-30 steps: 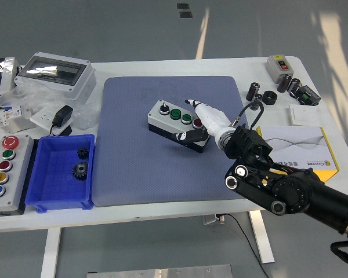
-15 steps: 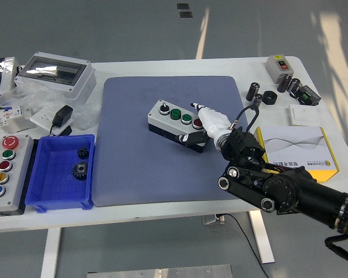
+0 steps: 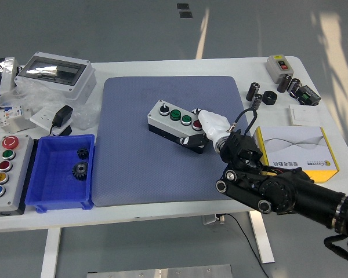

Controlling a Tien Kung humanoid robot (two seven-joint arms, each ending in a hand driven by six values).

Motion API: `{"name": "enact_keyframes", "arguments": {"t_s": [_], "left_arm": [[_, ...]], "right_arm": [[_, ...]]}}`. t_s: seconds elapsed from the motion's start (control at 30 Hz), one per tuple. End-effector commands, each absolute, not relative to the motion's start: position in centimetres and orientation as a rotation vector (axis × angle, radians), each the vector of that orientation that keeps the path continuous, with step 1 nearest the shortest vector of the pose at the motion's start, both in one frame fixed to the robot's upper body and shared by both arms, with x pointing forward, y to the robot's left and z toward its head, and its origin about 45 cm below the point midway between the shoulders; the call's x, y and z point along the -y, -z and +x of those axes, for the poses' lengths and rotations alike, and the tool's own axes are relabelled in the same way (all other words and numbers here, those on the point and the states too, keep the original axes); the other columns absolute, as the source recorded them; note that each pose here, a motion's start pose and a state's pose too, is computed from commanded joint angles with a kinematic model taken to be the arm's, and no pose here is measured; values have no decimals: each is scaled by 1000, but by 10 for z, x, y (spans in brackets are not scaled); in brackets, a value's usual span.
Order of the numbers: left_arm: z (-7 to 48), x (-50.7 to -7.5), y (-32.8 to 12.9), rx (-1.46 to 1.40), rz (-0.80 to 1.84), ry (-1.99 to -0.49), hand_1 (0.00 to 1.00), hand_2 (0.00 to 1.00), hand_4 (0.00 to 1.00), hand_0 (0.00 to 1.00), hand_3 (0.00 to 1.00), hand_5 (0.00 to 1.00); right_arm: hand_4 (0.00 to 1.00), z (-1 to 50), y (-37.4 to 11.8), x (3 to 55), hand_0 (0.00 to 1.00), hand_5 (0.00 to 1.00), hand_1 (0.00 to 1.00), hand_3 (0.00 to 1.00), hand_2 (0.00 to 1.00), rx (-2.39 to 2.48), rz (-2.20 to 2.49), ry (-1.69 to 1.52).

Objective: Pick up the button,place it on the desk,press the button,press the button

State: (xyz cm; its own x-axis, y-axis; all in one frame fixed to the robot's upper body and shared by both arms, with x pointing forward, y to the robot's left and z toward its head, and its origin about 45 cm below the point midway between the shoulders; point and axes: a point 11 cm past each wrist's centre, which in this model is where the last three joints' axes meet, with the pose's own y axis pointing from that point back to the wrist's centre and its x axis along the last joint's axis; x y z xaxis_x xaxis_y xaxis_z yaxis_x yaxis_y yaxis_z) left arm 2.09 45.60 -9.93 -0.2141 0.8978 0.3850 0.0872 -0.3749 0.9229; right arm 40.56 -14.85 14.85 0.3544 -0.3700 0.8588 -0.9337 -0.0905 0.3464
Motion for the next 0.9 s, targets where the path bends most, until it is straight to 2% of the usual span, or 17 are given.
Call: {"name": "enact_keyframes", "arguments": {"t_s": [0.13,0.17,0.33,0.37,0.53,0.57,0.73,0.77,0.9], "left_arm": [[21,-456,99,-1199,1412,-1655,591,556,611,627,622,183],[22,-456,99,-1198,1412,-1655,591,556,610,627,621,183],[23,-456,99,-1193,1410,-1654,591,556,610,627,621,183],[23,-456,99,-1192,1410,-1655,591,556,609,627,621,183],[23,-455,100,-1193,1407,-1656,591,556,609,627,621,183],[22,-455,100,-1195,1407,-1655,591,556,608,627,622,181],[19,-452,101,-1203,1404,-1655,591,556,608,627,622,181],[19,-452,101,-1205,1404,-1655,591,556,607,627,621,181],[18,-452,101,-1208,1405,-1655,591,556,607,627,621,181]], "right_arm": [[679,406,-150,149,226,163,483,626,512,1204,1648,-758],[636,406,-150,149,193,166,422,578,454,1207,1648,-764],[636,405,-150,149,193,166,422,578,454,1201,1641,-790],[438,405,-150,149,139,48,361,501,394,1200,1641,-796],[438,404,-162,152,139,48,361,501,394,1228,1694,-832],[174,404,-167,154,113,2,307,427,359,1233,1718,-838],[174,393,-183,161,113,2,307,427,359,1163,1877,-860],[41,388,-185,161,94,2,276,391,342,1126,1915,-877],[41,367,-192,159,94,2,276,391,342,984,1994,-1034]]}}
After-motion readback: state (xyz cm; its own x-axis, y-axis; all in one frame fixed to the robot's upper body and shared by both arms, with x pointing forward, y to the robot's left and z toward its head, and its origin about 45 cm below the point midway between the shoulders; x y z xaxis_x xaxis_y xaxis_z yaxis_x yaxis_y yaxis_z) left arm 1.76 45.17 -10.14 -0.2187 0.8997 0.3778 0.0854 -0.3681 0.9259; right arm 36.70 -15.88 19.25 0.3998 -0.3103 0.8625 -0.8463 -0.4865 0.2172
